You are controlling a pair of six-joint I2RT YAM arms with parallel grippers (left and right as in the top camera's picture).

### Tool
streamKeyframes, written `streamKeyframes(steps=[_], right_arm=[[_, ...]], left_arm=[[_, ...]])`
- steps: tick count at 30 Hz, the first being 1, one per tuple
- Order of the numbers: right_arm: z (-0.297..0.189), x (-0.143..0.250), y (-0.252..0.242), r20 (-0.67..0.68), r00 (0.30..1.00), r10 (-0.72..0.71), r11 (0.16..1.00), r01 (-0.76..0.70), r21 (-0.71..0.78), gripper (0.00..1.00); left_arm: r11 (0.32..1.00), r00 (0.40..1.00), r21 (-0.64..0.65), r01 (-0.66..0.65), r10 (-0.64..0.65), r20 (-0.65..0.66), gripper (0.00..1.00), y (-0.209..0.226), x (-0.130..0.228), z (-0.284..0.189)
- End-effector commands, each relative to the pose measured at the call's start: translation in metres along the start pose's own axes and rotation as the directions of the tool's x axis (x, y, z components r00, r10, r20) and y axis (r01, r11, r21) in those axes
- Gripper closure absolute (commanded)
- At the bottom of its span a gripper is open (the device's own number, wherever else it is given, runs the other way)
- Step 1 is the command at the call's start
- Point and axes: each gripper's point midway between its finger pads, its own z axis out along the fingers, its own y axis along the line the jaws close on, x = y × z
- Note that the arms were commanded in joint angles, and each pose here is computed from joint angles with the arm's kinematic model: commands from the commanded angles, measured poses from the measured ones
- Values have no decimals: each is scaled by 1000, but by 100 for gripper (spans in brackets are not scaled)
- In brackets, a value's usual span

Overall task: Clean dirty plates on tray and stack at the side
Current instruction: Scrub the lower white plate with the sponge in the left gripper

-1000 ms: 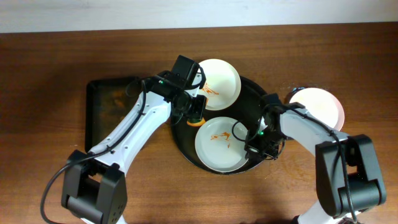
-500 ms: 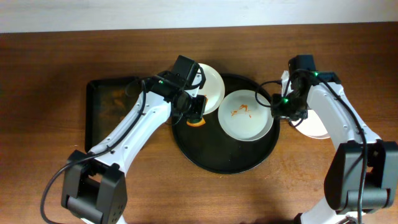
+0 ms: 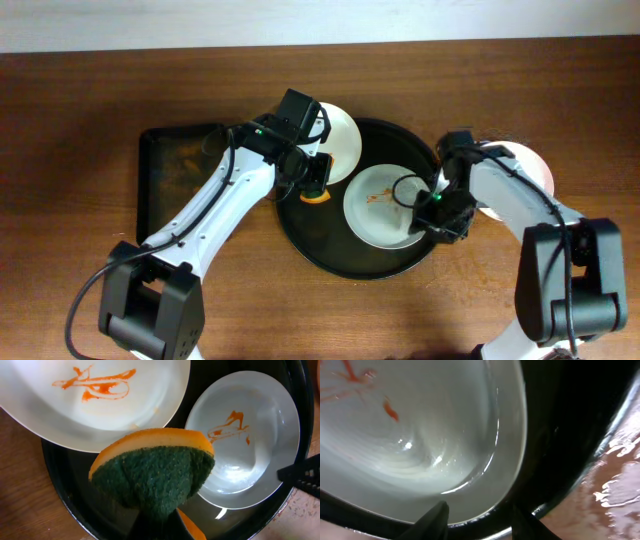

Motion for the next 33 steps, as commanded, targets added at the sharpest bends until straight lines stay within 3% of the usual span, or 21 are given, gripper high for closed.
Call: streamKeyframes(steps=[1, 5, 8, 9, 14, 18, 23, 33], right_arm=[[22, 16, 0, -26, 996, 86, 996, -87, -6, 57], [35, 8, 7, 16, 994, 104, 993, -103, -65, 63], [35, 3, 3, 43, 994, 105, 994, -103, -47, 92], [35, 1, -5, 60, 993, 102, 995, -102, -2, 96], [34, -1, -22, 83, 997, 8, 995, -16, 98, 96], [34, 1, -25, 78, 997, 10, 993, -19, 114, 96], [34, 1, -25, 75, 997, 10, 993, -18, 116, 96], [34, 3, -26, 68, 998, 3, 993, -11, 119, 96]], left_arm=[[1000, 1000, -2, 9, -9, -10, 100, 0, 3, 4], [1000, 1000, -2, 9, -9, -10, 100, 0, 3, 4], [1000, 1000, -1, 10, -10, -10, 100, 0, 3, 4], [1000, 1000, 2, 9, -9, -10, 100, 0, 3, 4], [1000, 1000, 7, 9, -9, -9, 100, -1, 2, 4], [992, 1000, 126, -3, 3, 2, 100, -21, -5, 12], [880, 992, 466, -94, 123, -31, 100, -74, 0, 43], [864, 974, 468, -183, 225, -35, 100, -122, 21, 98]])
